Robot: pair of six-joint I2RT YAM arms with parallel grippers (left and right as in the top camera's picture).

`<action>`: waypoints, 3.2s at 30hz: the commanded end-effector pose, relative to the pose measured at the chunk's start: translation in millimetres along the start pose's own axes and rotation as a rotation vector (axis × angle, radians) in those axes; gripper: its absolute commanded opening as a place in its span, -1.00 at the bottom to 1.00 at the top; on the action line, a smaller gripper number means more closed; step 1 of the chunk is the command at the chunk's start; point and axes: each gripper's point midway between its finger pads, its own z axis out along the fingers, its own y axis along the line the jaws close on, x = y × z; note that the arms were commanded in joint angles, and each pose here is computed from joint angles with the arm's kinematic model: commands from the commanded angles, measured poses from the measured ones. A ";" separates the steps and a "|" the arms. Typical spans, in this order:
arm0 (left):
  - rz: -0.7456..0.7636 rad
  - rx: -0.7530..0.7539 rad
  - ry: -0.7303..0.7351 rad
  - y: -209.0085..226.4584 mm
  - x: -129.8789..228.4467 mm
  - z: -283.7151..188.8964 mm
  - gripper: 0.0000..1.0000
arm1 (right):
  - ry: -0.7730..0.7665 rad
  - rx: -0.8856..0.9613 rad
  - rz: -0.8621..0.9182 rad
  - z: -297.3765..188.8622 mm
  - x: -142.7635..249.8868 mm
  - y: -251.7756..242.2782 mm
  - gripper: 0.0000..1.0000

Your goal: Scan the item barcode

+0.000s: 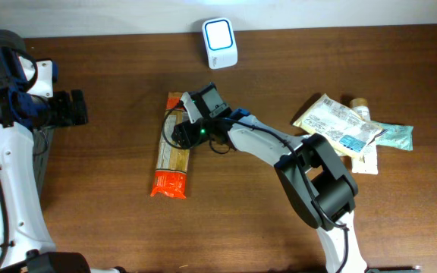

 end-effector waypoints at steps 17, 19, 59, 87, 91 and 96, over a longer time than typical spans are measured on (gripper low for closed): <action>0.008 -0.005 -0.010 2.5 -2.2 -2.5 0.98 | 0.206 0.075 0.166 -36.3 42.3 -57.1 -0.92; 0.008 -0.005 -0.010 2.5 -2.3 -2.5 0.98 | 0.220 0.091 0.157 -65.2 40.0 -63.6 -0.85; 0.008 -0.005 -0.010 2.5 -2.3 -2.5 0.98 | 0.438 -0.032 0.227 -100.8 98.8 -65.3 -0.92; 0.008 -0.005 -0.010 2.5 -2.3 -2.5 0.98 | 0.473 0.717 0.050 -127.7 87.2 -110.3 0.93; 0.008 -0.005 -0.010 2.5 -2.3 -2.5 0.98 | 0.382 0.620 0.085 -167.4 34.9 -81.5 0.97; 0.008 -0.005 -0.010 2.5 -2.3 -2.5 0.98 | 0.484 0.440 0.121 -181.7 48.1 -78.2 0.97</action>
